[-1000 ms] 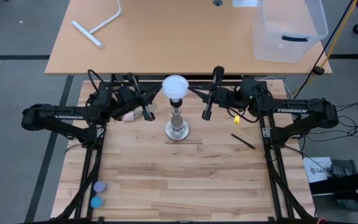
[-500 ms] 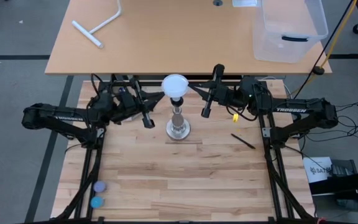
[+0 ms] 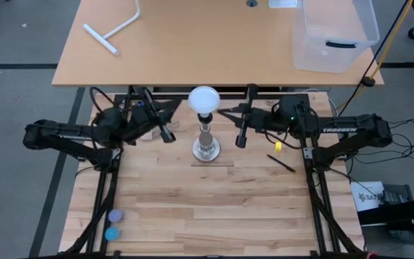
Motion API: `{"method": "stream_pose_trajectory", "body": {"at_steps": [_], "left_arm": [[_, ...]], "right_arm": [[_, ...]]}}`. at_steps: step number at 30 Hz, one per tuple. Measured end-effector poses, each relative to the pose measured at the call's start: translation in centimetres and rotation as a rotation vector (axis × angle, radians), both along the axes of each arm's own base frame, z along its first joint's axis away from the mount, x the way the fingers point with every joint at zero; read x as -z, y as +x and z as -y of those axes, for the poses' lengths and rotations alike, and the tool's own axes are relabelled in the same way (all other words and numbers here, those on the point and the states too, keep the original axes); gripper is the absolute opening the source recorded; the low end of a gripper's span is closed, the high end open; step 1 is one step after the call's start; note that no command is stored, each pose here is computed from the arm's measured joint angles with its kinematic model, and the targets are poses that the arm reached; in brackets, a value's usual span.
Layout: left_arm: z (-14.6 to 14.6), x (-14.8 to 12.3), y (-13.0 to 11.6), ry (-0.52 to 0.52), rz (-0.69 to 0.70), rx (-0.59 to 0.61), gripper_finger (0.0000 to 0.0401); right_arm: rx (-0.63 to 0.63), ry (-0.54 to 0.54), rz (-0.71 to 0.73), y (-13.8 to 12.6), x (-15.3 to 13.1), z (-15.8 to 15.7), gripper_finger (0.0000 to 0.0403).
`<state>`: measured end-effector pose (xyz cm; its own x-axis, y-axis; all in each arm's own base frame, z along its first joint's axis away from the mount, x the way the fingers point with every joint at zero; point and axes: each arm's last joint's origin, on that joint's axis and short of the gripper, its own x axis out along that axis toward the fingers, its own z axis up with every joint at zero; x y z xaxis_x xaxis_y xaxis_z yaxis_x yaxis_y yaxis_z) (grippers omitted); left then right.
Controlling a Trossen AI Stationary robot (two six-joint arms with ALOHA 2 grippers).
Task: Screw lightbulb
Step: Remove the lightbulb from the lamp
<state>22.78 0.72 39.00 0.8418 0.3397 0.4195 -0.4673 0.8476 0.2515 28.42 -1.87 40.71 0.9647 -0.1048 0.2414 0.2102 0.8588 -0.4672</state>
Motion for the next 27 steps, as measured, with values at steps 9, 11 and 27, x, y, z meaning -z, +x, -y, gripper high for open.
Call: {"method": "stream_pose_trajectory", "body": {"at_steps": [9,11,27], "left_arm": [[-2.2,1.1,1.2,-0.067,-0.019,0.046,0.0025],[-2.2,1.2,1.4,-0.068,-0.021,0.053,0.0025],[-0.8,1.6,1.8,-0.056,-0.071,0.206,0.0025]], "right_arm": [[0.014,-0.001,-0.022,1.2,1.0,0.1,0.0],[0.014,0.0,-0.019,1.2,0.9,0.1,0.0],[0.136,0.027,-0.034,1.2,1.1,0.4,0.0]]}}
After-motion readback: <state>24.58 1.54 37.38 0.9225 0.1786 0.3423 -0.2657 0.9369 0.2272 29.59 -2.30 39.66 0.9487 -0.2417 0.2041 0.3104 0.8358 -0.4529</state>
